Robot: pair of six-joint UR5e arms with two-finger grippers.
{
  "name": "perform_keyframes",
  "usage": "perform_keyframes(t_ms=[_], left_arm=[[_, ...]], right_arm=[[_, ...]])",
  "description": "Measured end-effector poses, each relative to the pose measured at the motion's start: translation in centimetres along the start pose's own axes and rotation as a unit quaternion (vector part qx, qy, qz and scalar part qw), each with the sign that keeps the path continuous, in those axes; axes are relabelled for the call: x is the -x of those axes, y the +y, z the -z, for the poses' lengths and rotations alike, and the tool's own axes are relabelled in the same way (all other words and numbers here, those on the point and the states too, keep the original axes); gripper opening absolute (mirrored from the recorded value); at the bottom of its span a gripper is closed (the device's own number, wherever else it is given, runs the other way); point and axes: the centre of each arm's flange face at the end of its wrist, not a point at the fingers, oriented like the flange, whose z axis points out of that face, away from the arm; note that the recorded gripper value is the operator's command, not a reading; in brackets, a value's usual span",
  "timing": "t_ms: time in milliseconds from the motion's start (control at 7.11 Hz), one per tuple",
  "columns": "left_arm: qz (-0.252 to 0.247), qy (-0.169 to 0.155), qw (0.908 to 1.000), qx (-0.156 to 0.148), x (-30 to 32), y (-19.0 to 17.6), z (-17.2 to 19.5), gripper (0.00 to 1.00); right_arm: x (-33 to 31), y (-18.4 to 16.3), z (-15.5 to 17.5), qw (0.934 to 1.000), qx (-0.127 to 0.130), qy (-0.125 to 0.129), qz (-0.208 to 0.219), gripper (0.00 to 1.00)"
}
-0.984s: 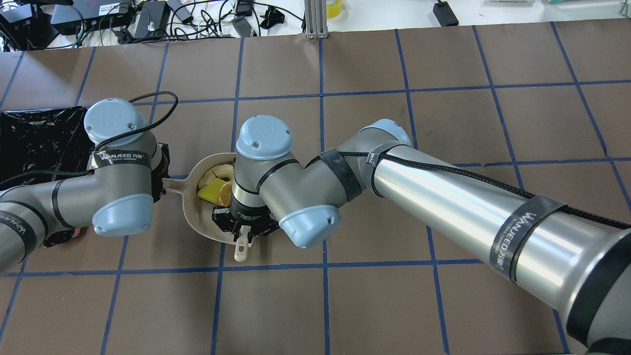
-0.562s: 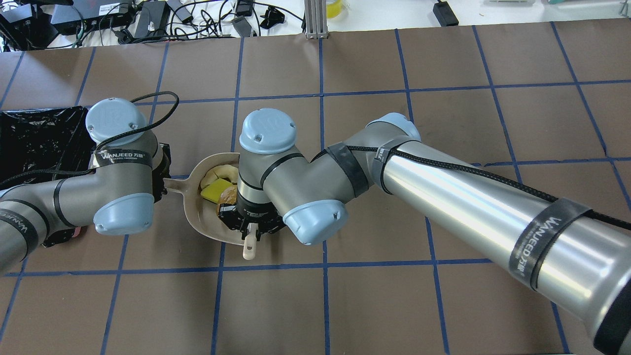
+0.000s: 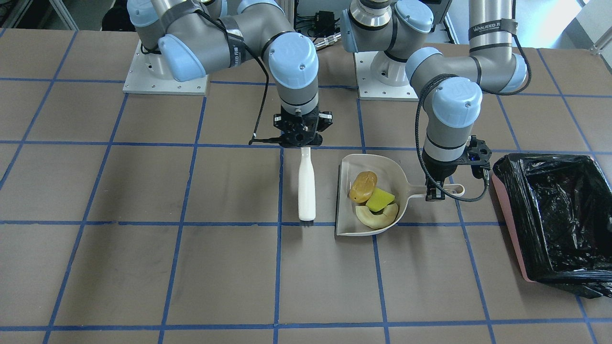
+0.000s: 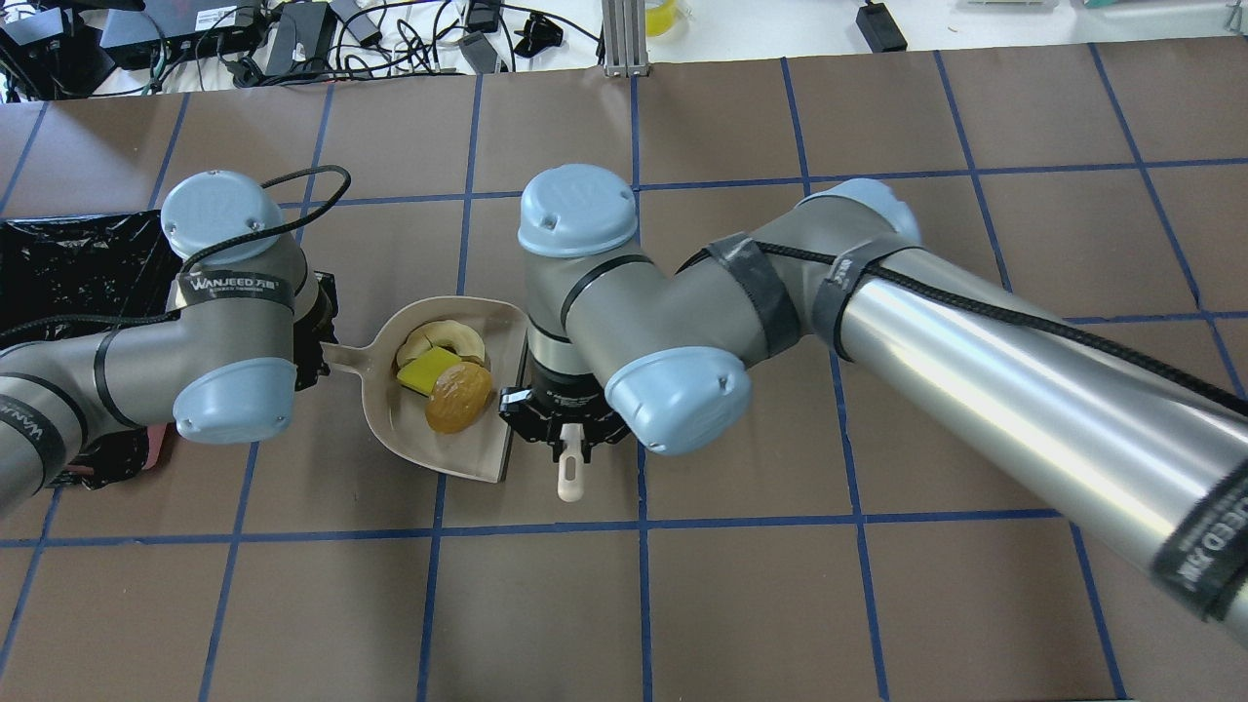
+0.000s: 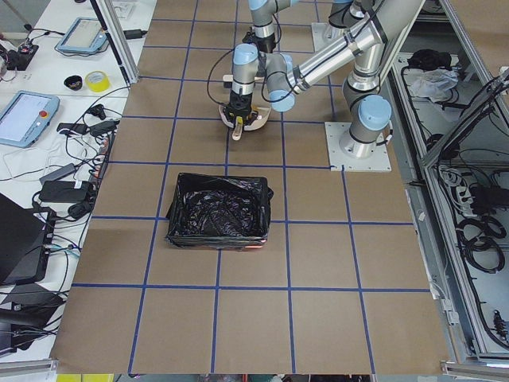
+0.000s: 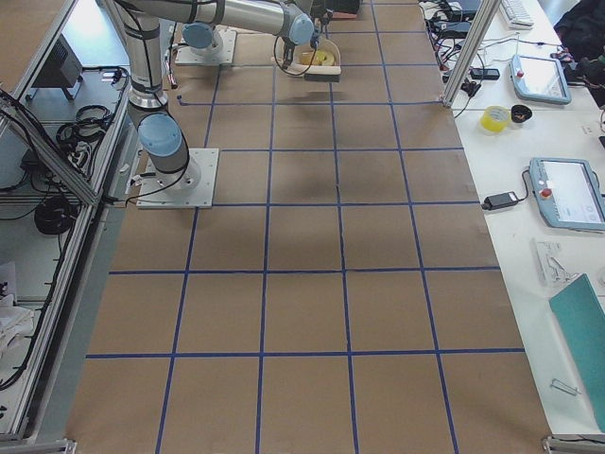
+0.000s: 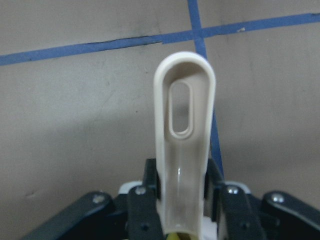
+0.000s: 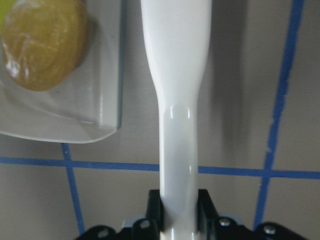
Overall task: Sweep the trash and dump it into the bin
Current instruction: 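Lift the dustpan over the bin with the left gripper while the right withdraws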
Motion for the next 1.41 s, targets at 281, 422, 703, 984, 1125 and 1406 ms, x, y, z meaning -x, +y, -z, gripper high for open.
perform_keyframes(t_ms=[281, 422, 703, 984, 1125, 1406], left_arm=[[0.000, -0.022, 0.9990, 0.039, -3.8, -2.4, 6.3, 0.00], [0.003, -0.025, 0.9986, 0.047, -5.1, -3.8, 8.9, 0.00], [0.015, -0.021, 0.9985, 0.048, -5.4, -9.9, 10.5, 0.00], [0.012, -0.008, 0.9990, 0.043, -4.3, -19.3, 10.5, 0.00], [0.010, 0.003, 0.9994, 0.034, -3.9, -24.0, 11.2, 0.00], [0.015, 0.009, 0.9997, 0.020, -2.4, -32.7, 11.2, 0.00]], right_arm=[[-8.7, -0.7, 6.0, 0.9998, 0.013, 0.017, -0.003, 0.00], [-13.5, -1.6, 8.6, 0.9993, 0.002, 0.030, -0.020, 0.00], [-22.4, -3.6, 12.6, 0.9953, -0.014, 0.084, -0.046, 0.00], [-33.2, -6.6, 14.3, 0.9961, 0.001, 0.084, -0.025, 0.00], [-38.6, -8.5, 13.8, 0.9970, 0.004, 0.078, -0.002, 0.00], [-46.5, -13.4, 10.3, 0.9965, -0.016, 0.077, 0.026, 0.00]])
